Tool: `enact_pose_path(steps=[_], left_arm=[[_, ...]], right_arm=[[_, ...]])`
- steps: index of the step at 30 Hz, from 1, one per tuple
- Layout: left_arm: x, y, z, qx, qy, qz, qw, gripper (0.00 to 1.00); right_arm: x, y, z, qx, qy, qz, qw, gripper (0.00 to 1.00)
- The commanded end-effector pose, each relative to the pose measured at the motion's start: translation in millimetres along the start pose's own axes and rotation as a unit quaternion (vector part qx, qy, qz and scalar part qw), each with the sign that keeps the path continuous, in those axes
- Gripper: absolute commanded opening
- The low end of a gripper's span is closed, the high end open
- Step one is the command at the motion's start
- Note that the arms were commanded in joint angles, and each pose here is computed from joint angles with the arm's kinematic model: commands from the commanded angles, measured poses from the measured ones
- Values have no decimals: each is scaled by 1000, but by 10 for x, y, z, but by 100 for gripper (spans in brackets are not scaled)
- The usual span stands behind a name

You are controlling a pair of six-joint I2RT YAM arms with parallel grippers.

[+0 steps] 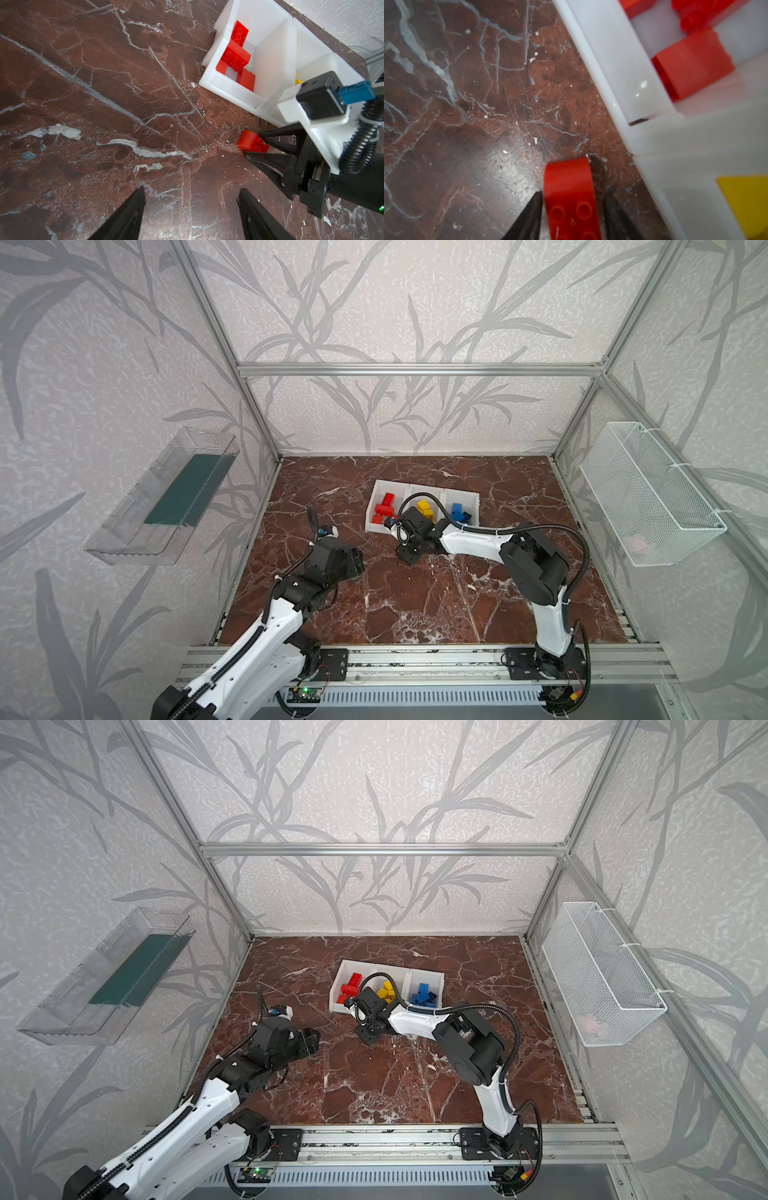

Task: Sort the legos into containers by color
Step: 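Lower the right gripper onto the red brick beside the tray and grasp it, then lift the red brick into the red compartment and open the right gripper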

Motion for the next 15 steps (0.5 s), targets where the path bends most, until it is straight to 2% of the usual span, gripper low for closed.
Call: enact_pose_path(steps=[1, 7, 15], left_arm=[[0, 65, -20, -12, -2, 8, 1000, 73], [-16, 82, -25, -13, -4, 9, 1000, 73], [-37, 106, -26, -17, -9, 9, 1000, 73]], right_arm=[[18, 87, -42, -13, 5, 7, 1000, 38], [-162, 167, 55, -18, -7, -2, 1000, 29], [-733, -91, 743, -38, -75, -67, 994, 28]])
Point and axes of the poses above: each gripper's point midway between its finger pads, its own x axis out along the fingers, its own y axis along the line the jaws close on, z = x × y, the point moved 4 cm from there along -x, back along the fingers, and after that the axes turned 14 degrees about -x, right-handed, at the moved point
